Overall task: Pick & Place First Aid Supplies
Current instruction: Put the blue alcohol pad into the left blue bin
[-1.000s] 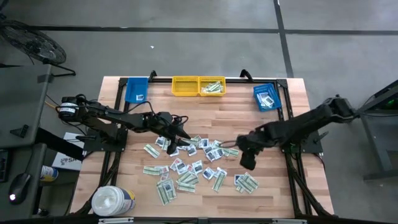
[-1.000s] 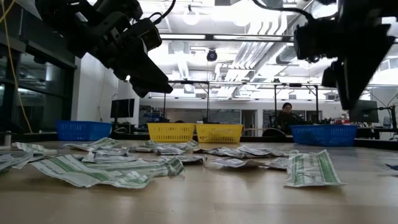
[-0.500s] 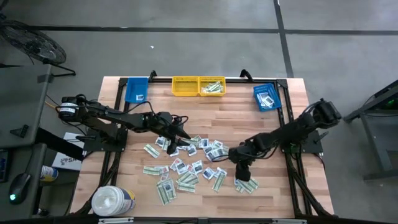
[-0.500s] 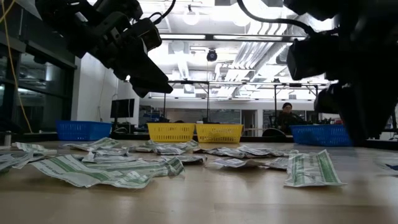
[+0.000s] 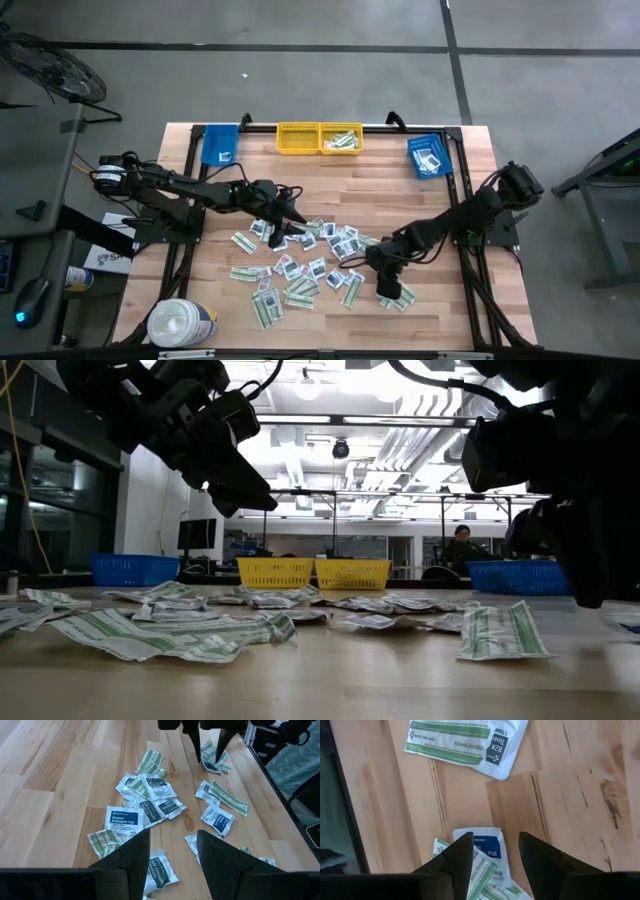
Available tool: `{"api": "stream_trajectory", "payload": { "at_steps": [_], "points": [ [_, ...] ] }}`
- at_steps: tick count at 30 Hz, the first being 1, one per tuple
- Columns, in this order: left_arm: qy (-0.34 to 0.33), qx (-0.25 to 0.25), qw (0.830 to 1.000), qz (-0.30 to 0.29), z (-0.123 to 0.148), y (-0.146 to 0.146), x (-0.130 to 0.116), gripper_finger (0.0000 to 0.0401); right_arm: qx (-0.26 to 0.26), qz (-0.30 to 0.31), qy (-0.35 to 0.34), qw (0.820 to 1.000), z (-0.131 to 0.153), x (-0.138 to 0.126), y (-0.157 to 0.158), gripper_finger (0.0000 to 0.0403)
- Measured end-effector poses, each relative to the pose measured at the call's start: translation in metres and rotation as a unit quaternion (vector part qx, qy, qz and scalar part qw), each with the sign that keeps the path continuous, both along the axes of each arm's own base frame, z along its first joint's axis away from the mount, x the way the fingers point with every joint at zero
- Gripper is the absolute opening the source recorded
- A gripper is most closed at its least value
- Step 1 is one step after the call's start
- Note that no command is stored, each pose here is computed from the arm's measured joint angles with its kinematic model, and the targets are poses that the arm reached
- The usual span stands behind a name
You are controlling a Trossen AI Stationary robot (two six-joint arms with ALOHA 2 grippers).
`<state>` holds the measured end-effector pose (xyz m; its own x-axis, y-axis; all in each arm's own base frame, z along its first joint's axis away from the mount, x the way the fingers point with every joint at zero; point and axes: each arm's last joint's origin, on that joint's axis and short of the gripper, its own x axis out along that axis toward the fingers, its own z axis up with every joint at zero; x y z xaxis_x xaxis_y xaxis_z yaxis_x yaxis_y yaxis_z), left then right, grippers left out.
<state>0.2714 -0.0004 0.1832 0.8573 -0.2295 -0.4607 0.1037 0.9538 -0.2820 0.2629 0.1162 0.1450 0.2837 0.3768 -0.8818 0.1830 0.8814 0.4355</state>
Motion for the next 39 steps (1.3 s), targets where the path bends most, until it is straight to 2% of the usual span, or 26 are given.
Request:
{"api": "stream_trajectory", "payload": {
  "at_steps": [23,39],
  "points": [
    [0.002,0.000,1.000,0.000,0.000,0.000,0.000,0.0162,-0.034,-0.003,-0.012,0.999,-0.001,-0.003,0.006,0.0153],
    [0.010,0.000,1.000,0.000,-0.002,0.000,-0.001,0.0162,-0.018,0.007,0.008,1.000,-0.014,0.001,0.008,0.0153]
  ]
}}
